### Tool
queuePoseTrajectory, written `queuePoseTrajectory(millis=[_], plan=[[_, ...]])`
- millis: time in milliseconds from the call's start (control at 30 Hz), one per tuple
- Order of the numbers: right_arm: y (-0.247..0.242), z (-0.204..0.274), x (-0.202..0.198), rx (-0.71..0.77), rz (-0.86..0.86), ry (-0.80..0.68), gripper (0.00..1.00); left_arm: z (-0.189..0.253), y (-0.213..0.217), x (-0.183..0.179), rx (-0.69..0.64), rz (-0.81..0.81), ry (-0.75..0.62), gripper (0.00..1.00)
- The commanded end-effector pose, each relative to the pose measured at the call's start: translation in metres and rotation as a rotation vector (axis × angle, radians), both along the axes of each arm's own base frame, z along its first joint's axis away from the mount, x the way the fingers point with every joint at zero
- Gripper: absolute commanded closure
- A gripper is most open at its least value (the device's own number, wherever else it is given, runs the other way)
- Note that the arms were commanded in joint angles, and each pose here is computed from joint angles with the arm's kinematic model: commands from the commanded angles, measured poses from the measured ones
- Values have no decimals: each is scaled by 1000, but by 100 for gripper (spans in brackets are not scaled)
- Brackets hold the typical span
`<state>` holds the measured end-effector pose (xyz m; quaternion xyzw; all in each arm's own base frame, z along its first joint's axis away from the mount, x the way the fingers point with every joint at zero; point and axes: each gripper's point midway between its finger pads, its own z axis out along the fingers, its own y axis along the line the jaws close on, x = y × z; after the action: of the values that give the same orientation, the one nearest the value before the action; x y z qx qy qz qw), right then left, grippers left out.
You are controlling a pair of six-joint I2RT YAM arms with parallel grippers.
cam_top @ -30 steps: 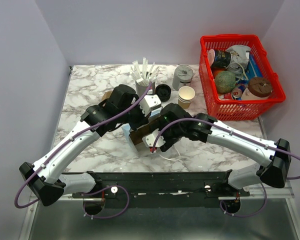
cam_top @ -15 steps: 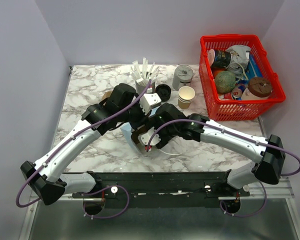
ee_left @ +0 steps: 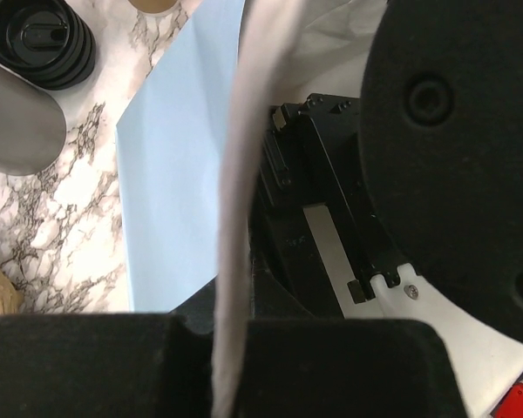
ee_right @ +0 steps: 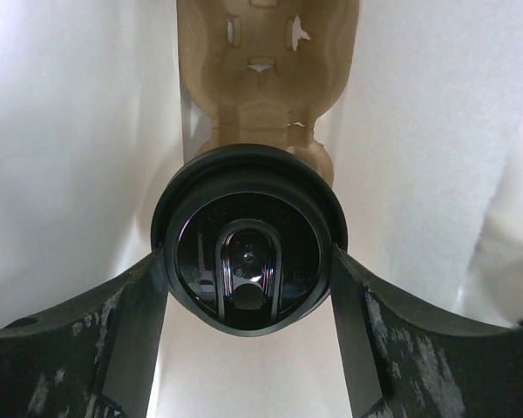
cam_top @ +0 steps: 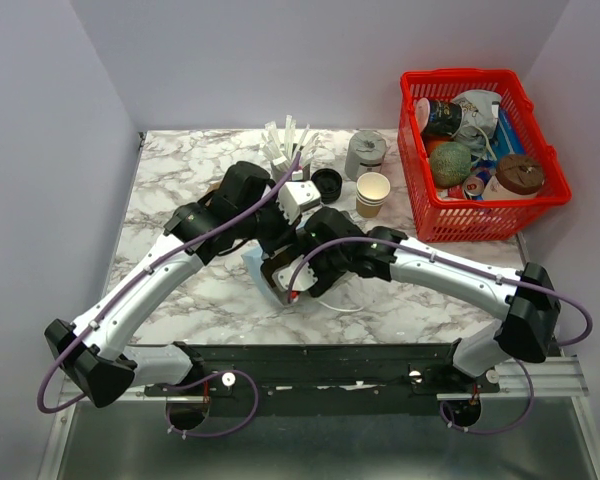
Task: Pack the takeout coffee
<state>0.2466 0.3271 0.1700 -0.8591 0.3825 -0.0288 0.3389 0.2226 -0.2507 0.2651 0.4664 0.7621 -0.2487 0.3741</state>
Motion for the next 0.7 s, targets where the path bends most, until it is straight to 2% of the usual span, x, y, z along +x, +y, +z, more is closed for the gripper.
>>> queuePoseTrajectory(millis=[0, 667], plan=[[6, 2, 15, 21, -17, -34, 99, 7, -4, -2, -21, -60, -7, 100], [4, -13, 37, 31, -72, -25, 99, -3, 2, 5, 32, -81, 11, 100]])
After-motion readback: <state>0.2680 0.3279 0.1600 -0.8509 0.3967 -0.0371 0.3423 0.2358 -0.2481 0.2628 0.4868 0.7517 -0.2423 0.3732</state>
